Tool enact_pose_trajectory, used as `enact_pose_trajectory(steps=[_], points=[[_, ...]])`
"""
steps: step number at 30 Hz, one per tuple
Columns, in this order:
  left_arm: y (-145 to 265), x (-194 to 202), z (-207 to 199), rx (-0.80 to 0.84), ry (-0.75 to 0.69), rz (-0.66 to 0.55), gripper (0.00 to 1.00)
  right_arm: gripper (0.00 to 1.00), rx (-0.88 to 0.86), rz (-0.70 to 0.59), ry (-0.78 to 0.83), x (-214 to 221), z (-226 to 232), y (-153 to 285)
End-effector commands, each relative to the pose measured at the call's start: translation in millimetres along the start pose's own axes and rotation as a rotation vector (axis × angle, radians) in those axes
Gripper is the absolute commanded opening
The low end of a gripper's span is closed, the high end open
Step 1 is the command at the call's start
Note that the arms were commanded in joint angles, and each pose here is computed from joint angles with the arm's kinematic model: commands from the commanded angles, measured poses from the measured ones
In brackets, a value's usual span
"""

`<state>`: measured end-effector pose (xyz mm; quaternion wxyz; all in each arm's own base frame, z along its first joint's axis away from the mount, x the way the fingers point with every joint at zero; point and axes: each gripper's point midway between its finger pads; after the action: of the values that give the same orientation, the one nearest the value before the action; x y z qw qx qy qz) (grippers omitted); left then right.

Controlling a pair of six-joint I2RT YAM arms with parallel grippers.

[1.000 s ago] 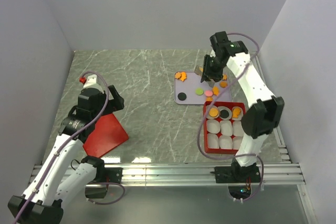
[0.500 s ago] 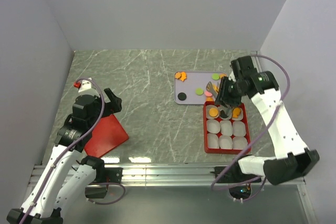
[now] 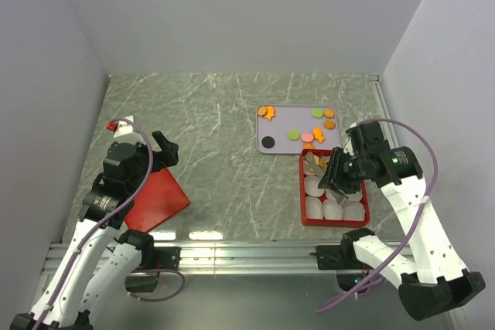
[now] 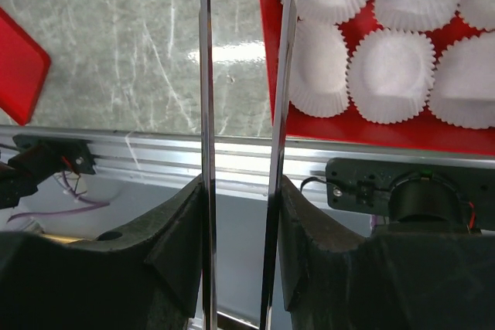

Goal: Pack the cookies

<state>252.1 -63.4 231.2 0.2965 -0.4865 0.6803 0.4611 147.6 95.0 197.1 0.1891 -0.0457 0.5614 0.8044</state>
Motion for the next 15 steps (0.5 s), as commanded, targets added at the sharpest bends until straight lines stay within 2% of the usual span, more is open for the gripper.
enact_pose_trajectory(steps=[1, 15], points=[[2, -7, -11, 0.056, -0.021, -0.02, 0.99, 0.34, 0.026, -0.044, -0.001, 2, -9, 4], [1, -2, -17, 0.081, -0.037, 0.013, 0.99, 0.36, 0.069, 0.015, -0.069, 31, -28, -12]])
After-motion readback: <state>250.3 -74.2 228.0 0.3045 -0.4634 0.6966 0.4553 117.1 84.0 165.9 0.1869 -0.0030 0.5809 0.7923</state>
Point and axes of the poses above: each gripper's point midway between its finger pads, its own y axis back along the fingers, its own z axis along the line the jaws close on, x = y × z, and after that the axes turned 2 degrees about y, right-handed
